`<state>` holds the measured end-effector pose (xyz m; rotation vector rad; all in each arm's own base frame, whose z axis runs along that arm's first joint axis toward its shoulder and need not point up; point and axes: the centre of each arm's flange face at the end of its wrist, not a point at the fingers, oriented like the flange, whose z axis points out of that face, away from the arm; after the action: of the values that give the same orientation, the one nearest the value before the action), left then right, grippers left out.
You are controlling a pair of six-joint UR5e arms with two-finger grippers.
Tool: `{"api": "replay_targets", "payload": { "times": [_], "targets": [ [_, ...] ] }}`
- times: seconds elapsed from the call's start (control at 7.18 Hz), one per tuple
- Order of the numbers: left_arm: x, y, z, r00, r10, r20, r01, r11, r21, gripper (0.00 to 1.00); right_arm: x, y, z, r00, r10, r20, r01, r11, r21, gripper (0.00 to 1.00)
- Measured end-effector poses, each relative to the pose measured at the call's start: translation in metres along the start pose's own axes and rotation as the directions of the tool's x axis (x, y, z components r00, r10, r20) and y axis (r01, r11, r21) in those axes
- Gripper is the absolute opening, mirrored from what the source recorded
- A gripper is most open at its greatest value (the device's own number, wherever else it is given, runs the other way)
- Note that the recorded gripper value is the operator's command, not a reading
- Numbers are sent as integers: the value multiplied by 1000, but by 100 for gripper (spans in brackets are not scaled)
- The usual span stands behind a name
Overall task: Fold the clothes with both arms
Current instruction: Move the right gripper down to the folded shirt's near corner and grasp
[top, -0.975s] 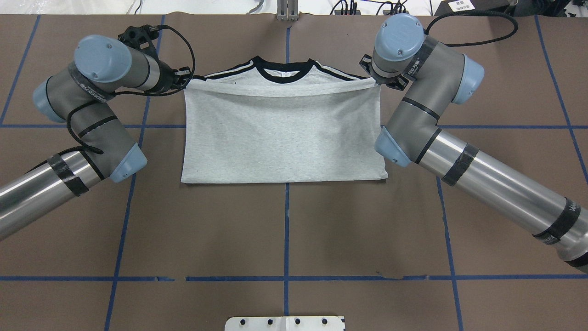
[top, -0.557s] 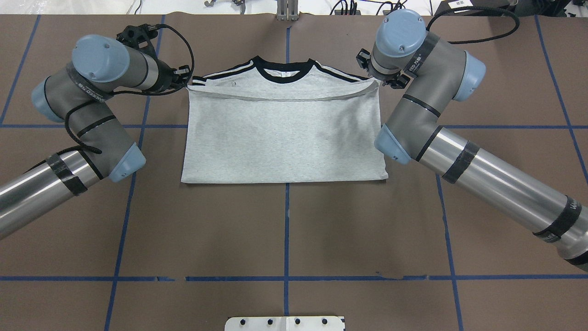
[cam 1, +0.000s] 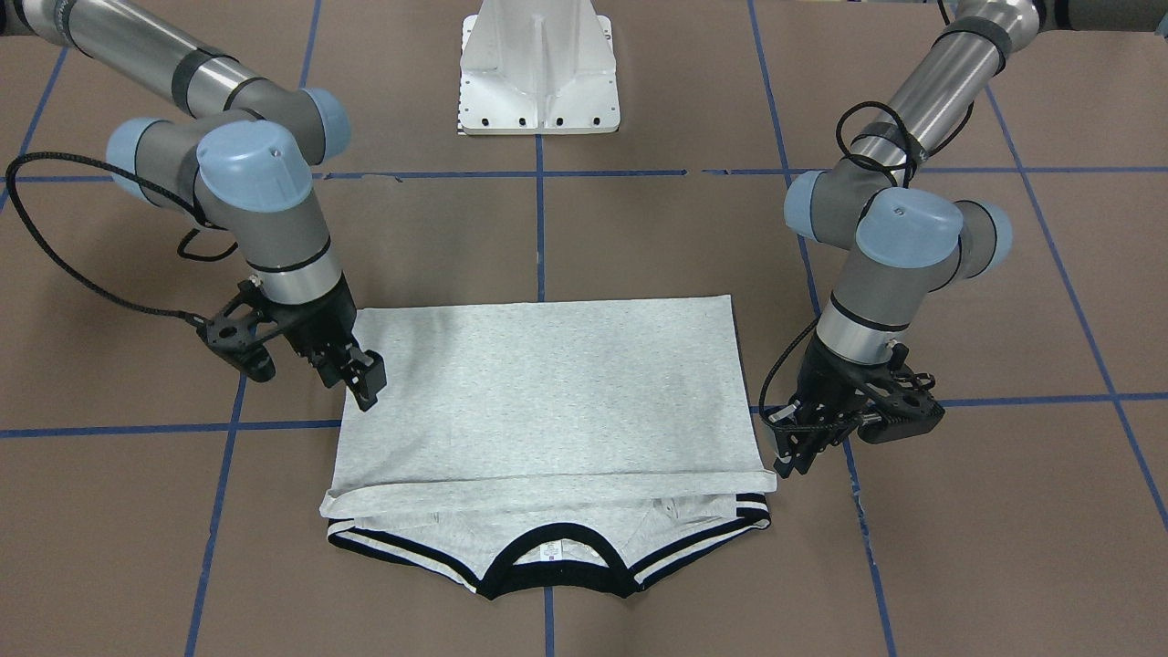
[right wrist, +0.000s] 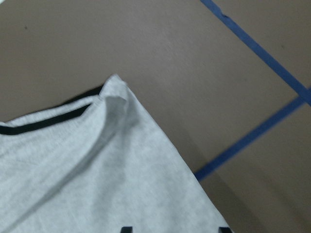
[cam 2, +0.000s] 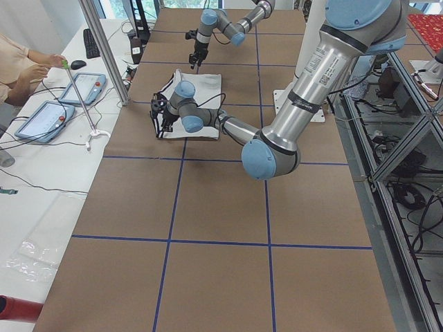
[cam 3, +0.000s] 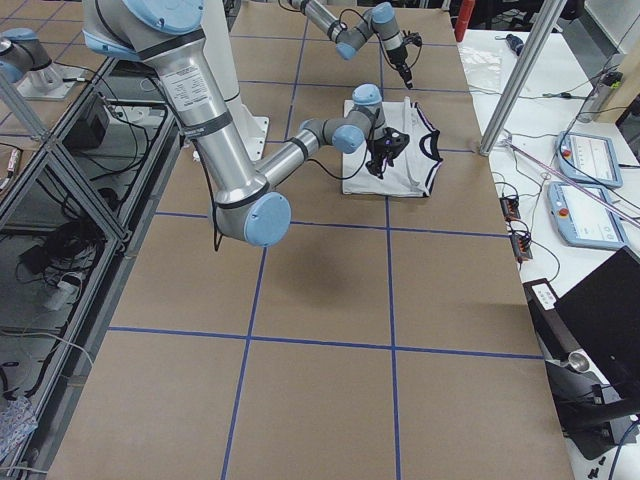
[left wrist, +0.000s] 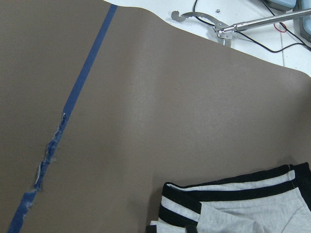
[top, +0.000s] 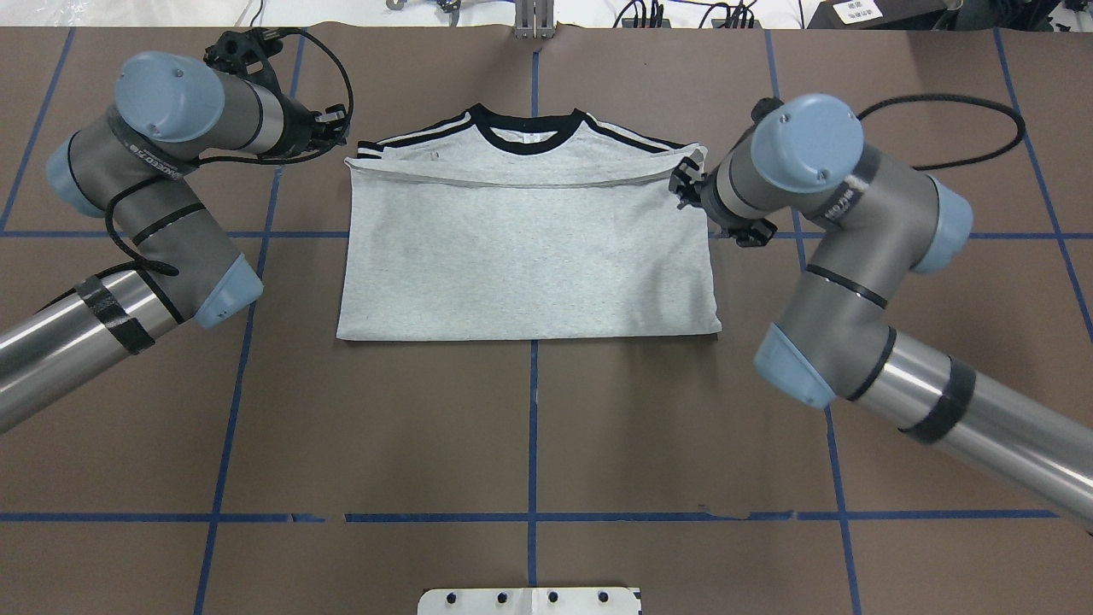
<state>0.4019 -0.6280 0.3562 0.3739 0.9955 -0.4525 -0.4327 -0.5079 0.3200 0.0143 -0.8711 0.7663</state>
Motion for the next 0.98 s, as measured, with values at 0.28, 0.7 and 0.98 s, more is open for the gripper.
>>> {"api": "replay_targets", "payload": {
  "times": [0.28, 0.7, 0.98],
  "targets": [
    [2, 0, -2, 1000, 2, -4, -2, 1000, 2, 34, 46, 40, -4, 997, 69, -20, -70, 997, -40, 72],
    [3, 0, -2, 1000, 4, -3, -4, 1000, 2, 34, 81, 48, 22, 986, 169, -8, -169, 983, -76, 69],
    [2, 1, -1, 1000, 3, -1, -3, 1000, 1, 34, 89, 49, 41, 981, 191, 12, -189, 977, -94, 4]
  ]
}}
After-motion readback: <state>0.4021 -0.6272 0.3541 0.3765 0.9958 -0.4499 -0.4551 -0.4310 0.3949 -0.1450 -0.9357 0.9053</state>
